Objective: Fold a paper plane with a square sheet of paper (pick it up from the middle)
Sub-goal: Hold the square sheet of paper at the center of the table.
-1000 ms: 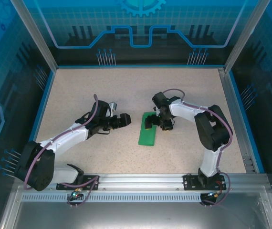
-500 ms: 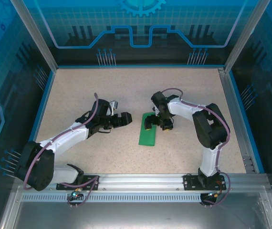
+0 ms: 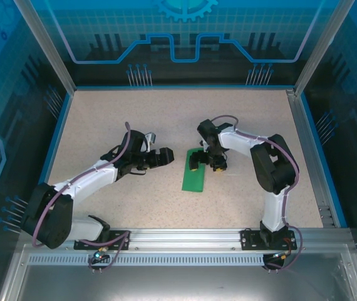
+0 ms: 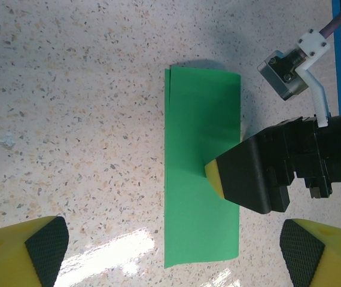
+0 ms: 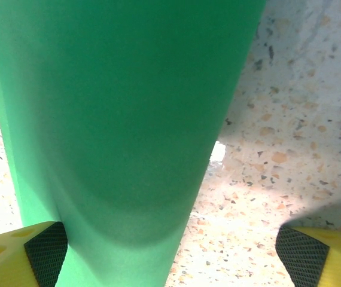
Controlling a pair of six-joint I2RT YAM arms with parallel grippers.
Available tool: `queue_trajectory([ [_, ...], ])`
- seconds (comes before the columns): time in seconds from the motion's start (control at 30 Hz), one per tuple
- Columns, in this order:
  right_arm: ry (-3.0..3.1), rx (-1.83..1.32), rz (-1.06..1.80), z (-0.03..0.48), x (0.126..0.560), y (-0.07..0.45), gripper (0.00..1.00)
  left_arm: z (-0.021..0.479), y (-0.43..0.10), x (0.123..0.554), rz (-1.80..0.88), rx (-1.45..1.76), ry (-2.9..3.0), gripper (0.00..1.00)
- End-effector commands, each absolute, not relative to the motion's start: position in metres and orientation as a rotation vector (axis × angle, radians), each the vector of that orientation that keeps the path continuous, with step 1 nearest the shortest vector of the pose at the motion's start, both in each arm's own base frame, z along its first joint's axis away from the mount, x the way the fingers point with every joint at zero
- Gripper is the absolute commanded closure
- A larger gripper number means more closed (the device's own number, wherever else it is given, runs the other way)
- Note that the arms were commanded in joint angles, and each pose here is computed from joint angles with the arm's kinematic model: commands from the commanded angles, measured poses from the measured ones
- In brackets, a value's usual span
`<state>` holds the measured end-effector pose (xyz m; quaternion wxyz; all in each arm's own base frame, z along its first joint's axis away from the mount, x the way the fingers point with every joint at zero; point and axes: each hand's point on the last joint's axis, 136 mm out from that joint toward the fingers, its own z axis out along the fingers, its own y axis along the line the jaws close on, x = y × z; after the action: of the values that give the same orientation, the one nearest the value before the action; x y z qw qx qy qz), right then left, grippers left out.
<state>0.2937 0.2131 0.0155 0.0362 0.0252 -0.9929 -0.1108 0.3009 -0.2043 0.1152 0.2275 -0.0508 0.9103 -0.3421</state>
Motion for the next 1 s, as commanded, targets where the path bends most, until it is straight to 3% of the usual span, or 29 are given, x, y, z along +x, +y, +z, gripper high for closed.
queue_trajectory([
  [0.0,-2.953,0.098,-0.245,-0.030,0.272,0.208,0.03,0.126,-0.215,0.302,-0.981,-0.088,2.501,0.05],
  [0.3,-2.945,0.096,-0.165,-0.037,0.270,0.201,0.03,0.124,-0.220,0.303,-0.990,-0.088,2.518,0.09],
  [0.97,-2.907,0.063,-0.086,-0.049,0.262,0.191,0.02,0.109,-0.224,0.308,-0.974,-0.147,2.561,0.36],
])
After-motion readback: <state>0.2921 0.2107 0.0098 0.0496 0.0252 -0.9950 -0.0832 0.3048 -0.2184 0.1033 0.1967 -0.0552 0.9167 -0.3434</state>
